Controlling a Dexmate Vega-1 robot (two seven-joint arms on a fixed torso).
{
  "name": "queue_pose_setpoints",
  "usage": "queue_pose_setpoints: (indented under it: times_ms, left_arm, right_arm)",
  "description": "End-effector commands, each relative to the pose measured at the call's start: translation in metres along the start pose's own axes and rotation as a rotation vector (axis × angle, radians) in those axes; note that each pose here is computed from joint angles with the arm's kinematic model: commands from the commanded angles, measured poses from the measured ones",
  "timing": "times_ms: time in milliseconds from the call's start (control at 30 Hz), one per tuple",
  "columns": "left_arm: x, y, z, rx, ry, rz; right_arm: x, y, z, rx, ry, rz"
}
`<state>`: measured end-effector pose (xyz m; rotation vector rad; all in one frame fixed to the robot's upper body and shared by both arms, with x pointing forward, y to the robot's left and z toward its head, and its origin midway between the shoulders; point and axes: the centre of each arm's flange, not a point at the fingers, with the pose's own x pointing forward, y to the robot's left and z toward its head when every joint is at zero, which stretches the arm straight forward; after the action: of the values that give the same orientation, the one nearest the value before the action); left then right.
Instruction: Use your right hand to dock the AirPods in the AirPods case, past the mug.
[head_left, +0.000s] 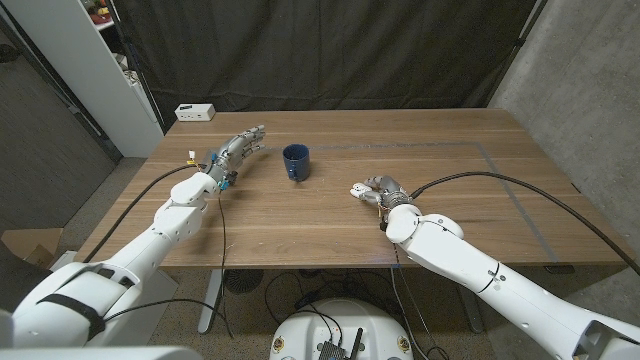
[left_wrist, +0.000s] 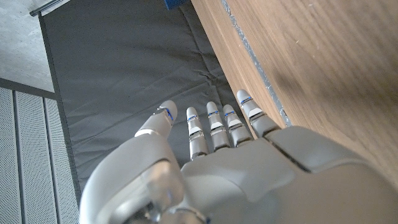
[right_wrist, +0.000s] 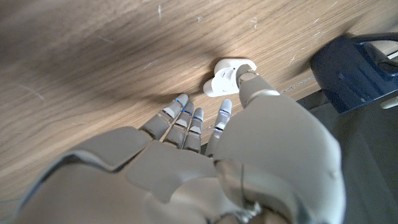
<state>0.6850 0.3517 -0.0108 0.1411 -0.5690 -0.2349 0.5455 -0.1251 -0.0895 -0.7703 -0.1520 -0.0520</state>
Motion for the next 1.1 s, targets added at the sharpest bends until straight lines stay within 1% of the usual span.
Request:
queue_pose_setpoints:
  times_ms: [33,100,267,433,567,767,1100]
  left_arm:
    - [0.001,0.001,0.002,0.003,-0.007,0.002]
    - [-0.001,0.002,0.002,0.004,-0.008,0.004]
    - [-0.006,0.002,0.002,0.004,-0.011,0.012]
    - [-0.012,0.002,0.002,0.005,-0.01,0.022]
    - [-0.015,0.002,0.003,0.009,-0.009,0.027]
    - [-0.017,-0.001,0.004,0.011,-0.01,0.027]
    - [-0.019,-0.007,0.003,0.009,-0.01,0.027]
  right_arm:
    - [0.006,-0.019,0.002,-0.135,-0.132,0.003]
    - [0.007,-0.023,0.002,-0.164,-0.153,0.003]
    - [0.01,-0.027,0.003,-0.211,-0.176,-0.002]
    - [0.012,-0.028,0.002,-0.227,-0.175,-0.004]
    - [0.012,-0.028,0.0,-0.234,-0.167,0.007]
    - [0.007,-0.031,-0.006,-0.256,-0.14,0.04]
    - [0.005,-0.035,-0.011,-0.261,-0.104,0.056]
